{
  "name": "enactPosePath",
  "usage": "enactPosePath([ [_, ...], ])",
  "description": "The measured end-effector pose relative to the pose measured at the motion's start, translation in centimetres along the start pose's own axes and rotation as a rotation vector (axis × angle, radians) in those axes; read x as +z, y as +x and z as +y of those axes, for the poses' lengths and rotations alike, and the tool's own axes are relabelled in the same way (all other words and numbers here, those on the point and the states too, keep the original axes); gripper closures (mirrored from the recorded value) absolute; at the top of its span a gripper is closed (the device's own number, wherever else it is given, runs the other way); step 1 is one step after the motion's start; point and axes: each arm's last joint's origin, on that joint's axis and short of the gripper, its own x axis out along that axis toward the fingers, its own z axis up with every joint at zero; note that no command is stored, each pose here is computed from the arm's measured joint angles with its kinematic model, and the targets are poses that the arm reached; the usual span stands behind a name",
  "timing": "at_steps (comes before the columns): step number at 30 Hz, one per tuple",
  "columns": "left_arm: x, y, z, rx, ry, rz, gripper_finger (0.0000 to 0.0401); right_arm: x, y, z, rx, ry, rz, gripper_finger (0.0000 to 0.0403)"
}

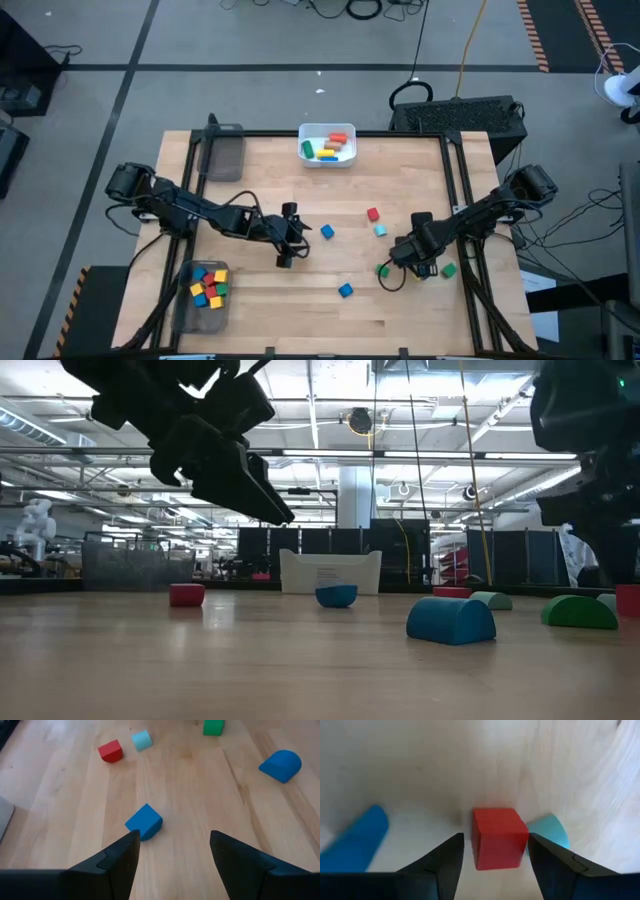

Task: Sort blocks by size
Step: Put the red square block into the bottom black bin

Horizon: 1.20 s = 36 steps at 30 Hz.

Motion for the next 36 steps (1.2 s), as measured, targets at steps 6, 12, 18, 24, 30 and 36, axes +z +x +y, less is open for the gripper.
enactPosePath([
  [6,0.1,0.0,0.1,0.024,-0.004,-0.013,0.0157,0.1,0.5,0.1,0.009,0.061,-0.026,0.0233],
  [12,-0.1,0.0,0.2,0.061,0.002,0.012,0.0157,0.9,0.3,0.4,0.048,0.085,-0.112,0.0285],
  [18,0.2,0.0,0.7,0.129,0.035,-0.007,0.0157,1.4,0.2,0.6,0.073,0.147,-0.162,0.0288],
  [24,0.7,0.1,1.8,0.216,0.117,-0.049,0.0157,2.9,-0.4,0.9,0.062,0.227,-0.333,0.0288],
  [30,1.2,0.1,2.5,0.255,0.265,-0.084,0.0157,6.1,-1.9,0.5,0.068,0.252,-0.673,0.0287],
  [36,1.6,0.0,2.7,0.271,0.397,-0.102,0.0157,9.3,-4.4,-1.6,0.102,0.28,-1.019,0.0286],
])
